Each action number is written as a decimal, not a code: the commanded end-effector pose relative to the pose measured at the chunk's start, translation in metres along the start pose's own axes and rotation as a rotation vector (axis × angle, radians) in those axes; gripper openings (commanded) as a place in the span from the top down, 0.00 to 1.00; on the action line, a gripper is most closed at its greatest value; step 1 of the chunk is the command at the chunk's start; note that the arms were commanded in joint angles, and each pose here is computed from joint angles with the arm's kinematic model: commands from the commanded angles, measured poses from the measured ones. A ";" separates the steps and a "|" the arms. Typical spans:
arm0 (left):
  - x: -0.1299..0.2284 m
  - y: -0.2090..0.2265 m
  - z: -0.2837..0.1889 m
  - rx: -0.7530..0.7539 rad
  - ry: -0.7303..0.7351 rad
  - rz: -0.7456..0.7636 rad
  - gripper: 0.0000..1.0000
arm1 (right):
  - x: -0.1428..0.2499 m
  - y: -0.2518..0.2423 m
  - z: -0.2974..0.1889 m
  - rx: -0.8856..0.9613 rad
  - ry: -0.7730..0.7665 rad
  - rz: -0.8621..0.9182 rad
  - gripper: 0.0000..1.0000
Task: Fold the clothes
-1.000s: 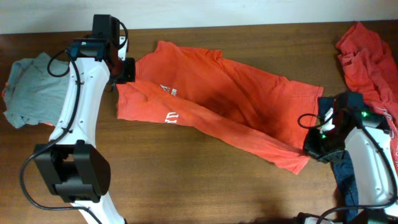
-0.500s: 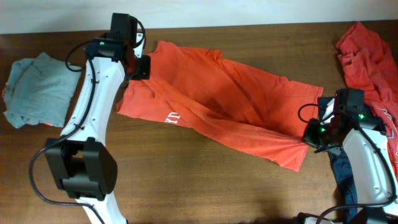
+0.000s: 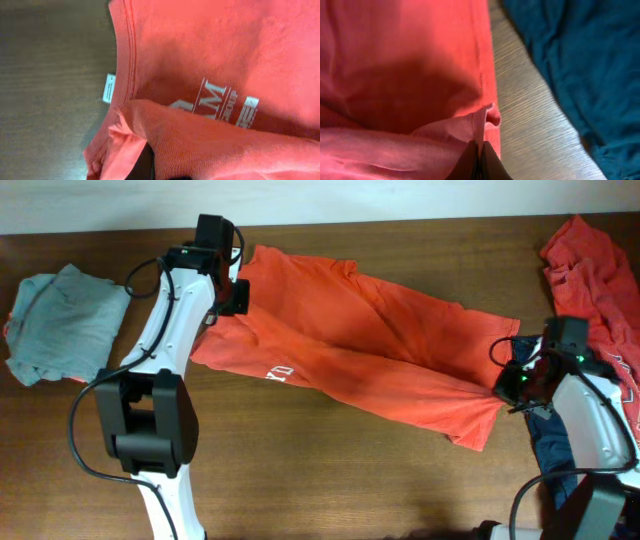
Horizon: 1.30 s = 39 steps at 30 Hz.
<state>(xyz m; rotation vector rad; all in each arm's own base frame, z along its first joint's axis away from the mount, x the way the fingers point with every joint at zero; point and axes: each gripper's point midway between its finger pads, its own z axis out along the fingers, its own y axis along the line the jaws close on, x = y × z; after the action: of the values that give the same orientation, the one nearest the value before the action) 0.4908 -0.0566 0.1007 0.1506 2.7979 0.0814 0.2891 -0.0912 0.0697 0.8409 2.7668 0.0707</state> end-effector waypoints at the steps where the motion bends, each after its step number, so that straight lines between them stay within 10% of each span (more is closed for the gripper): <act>1: -0.006 0.004 0.004 -0.017 -0.021 0.010 0.98 | -0.006 -0.016 0.000 0.033 -0.016 0.050 0.95; 19: -0.004 0.011 0.004 -0.059 -0.013 0.011 0.98 | 0.003 -0.019 0.014 0.040 0.050 0.054 0.94; 23: -0.006 0.017 0.004 -0.091 -0.021 0.010 0.37 | 0.000 -0.018 0.014 0.037 0.042 0.053 0.25; 39: -0.003 0.004 0.012 -0.002 0.012 0.121 0.31 | -0.040 0.033 -0.041 -0.205 -0.021 -0.117 0.19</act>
<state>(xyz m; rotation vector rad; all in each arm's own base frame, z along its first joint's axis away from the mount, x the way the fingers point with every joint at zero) 0.4909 -0.0411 0.1049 0.2060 2.7962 0.1901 0.3188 -0.0982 0.1105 0.7466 2.7423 0.1828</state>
